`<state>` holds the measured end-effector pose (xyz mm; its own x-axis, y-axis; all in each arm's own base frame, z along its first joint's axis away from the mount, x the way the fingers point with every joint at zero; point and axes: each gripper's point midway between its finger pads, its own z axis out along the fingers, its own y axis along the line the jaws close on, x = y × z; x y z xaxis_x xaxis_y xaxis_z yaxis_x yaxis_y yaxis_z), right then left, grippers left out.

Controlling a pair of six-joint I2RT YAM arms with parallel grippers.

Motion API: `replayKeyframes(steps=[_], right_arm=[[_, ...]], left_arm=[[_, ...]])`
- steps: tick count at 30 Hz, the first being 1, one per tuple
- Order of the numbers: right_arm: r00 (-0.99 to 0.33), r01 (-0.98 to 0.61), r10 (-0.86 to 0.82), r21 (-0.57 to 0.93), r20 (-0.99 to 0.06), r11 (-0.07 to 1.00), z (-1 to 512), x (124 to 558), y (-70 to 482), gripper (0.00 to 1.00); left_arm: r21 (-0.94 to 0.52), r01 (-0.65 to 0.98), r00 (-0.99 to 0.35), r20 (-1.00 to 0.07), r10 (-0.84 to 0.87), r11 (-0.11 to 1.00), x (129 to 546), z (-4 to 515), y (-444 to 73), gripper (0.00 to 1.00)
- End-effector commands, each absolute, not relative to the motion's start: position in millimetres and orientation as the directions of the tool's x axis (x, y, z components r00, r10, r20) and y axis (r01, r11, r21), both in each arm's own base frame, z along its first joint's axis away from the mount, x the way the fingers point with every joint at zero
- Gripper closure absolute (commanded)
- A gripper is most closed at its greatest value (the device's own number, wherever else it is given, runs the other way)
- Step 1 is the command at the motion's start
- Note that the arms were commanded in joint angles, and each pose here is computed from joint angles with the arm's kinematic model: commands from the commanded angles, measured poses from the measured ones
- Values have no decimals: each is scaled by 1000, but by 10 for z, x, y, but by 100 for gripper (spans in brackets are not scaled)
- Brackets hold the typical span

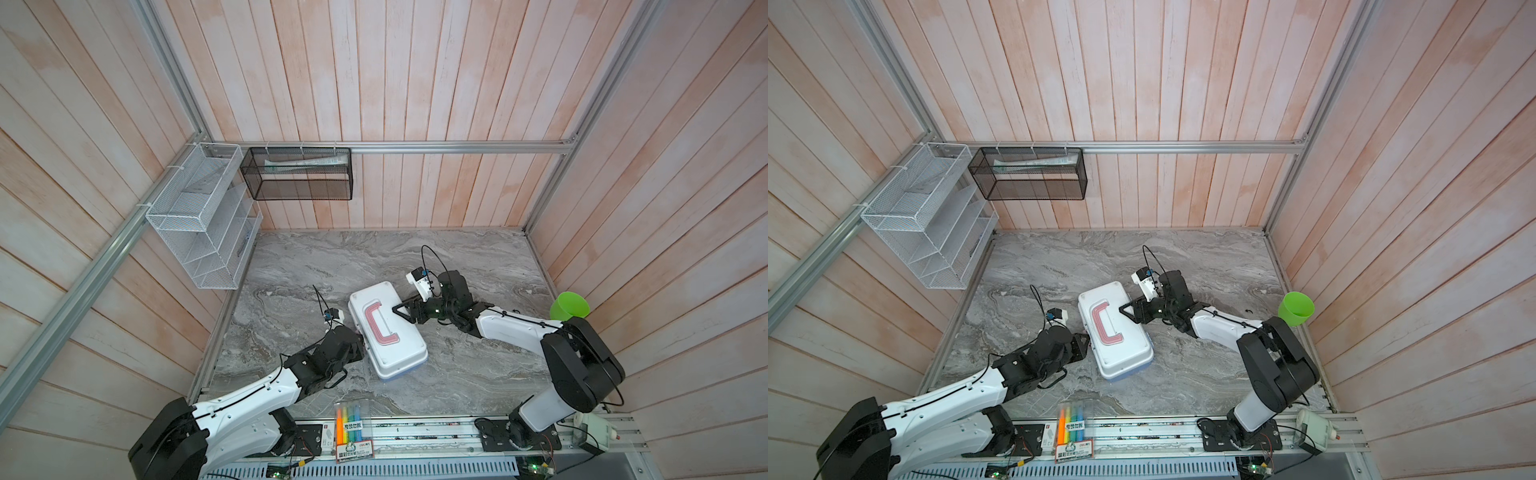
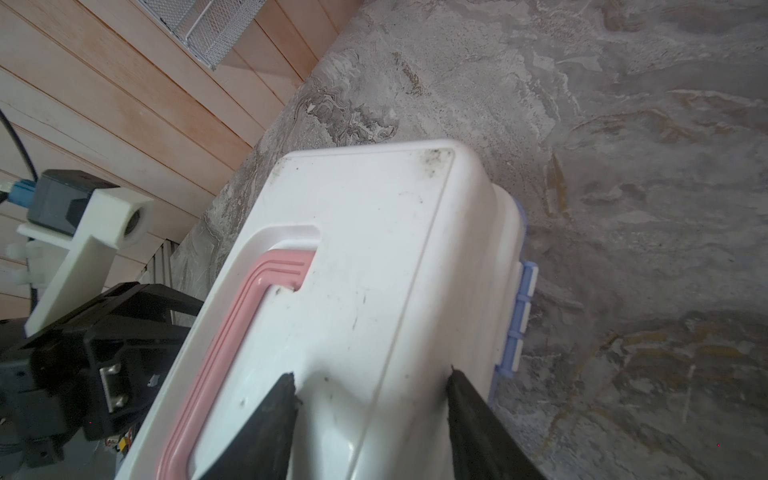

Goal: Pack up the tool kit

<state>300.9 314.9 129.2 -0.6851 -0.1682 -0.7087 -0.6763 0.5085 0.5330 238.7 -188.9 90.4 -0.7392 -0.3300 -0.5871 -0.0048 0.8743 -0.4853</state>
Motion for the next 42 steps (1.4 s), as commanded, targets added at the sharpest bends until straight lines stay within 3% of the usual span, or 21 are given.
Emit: replayKeyframes(steps=[1,7,13,18,22,24,26,33,42], right_arm=[[-786,-595,-274,556,-555,581,704,2728,3033,45],[-785,-596,-274,558,-555,577,697,2727,3041,45],[-784,-597,-274,556,-557,578,698,2724,3037,45],[-784,-597,-272,555,-559,579,711,2723,3030,45],[-782,-598,-271,553,-561,580,743,2731,3031,45],[-779,-600,-268,551,-567,580,766,2732,3029,45],[-779,-600,-268,549,-567,582,769,2736,3026,45],[-783,-598,-272,556,-560,577,743,2737,3042,45],[-785,-595,-271,556,-557,580,724,2735,3037,45]], left_arm=[[-453,0,-772,-566,-288,891,2334,781,-1881,64],[-372,-116,-807,-506,-305,921,2113,509,-1567,66],[-399,-183,-808,-460,-369,898,1893,237,-1369,69],[-375,-141,-795,-509,-331,916,1977,191,-1380,68],[-307,-134,-778,-556,-292,942,2058,292,-1384,53],[-317,-63,-774,-584,-247,946,2049,360,-1488,28],[-338,9,-766,-608,-211,941,2018,418,-1604,17],[-309,83,-751,-644,-144,948,1957,339,-1644,10],[-198,122,-656,-752,-71,973,2213,364,-1676,6]])
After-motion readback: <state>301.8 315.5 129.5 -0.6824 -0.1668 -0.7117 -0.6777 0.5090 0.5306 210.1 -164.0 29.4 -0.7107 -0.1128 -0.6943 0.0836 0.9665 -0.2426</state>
